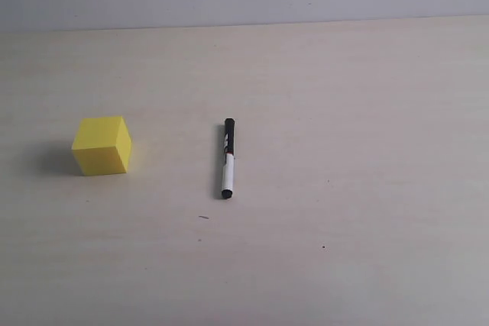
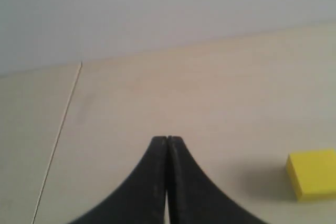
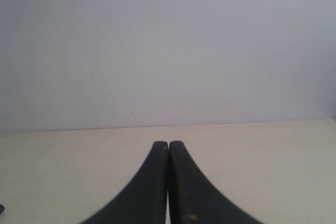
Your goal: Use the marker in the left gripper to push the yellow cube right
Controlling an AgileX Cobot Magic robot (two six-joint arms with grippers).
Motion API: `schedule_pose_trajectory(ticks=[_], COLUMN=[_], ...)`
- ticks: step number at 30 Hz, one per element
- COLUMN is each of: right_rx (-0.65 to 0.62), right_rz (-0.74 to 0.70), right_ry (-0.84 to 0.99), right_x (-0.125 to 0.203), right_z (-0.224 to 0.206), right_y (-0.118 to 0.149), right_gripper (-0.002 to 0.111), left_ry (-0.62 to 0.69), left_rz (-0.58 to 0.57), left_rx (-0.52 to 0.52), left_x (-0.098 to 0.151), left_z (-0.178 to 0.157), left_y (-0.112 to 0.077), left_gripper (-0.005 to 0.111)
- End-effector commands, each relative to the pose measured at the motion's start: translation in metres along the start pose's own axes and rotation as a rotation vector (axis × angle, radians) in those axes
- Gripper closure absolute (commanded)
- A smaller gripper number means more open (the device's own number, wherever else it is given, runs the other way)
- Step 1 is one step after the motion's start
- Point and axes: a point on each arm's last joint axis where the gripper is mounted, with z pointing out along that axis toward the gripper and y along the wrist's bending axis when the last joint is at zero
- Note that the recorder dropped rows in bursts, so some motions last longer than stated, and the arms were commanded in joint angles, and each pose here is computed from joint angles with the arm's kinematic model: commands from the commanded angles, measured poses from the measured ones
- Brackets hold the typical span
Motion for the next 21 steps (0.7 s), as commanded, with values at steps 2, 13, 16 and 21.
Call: schedule_pose_trajectory(ticks=[2,13,16,21], right_rx=[0.005,0.005,0.005,0.005], right_rz=[-0.005,-0.005,-0.006,-0.006], right_ry=[-0.005,-0.005,-0.005,-0.005], right_x=[0.001,0.001,0.001,0.001], right_z=[0.0,0.0,0.0,0.0], right_y=[0.0,0.0,0.0,0.0], right_gripper=[0.108,0.108,0.108,0.108], left_ry=[0.35,0.491,0.439,0.282], left_rz=[0.052,0.193,0.261,0.104], left_rx=[0.129,0.388,0.441,0.59], left_x=[-0.004,-0.008,-0.013,-0.028], left_z=[0.04,0.087,0.09,0.086], left_y=[-0.034,-0.171,-0.194,-0.218], left_gripper=[0.107,0.107,0.107,0.107])
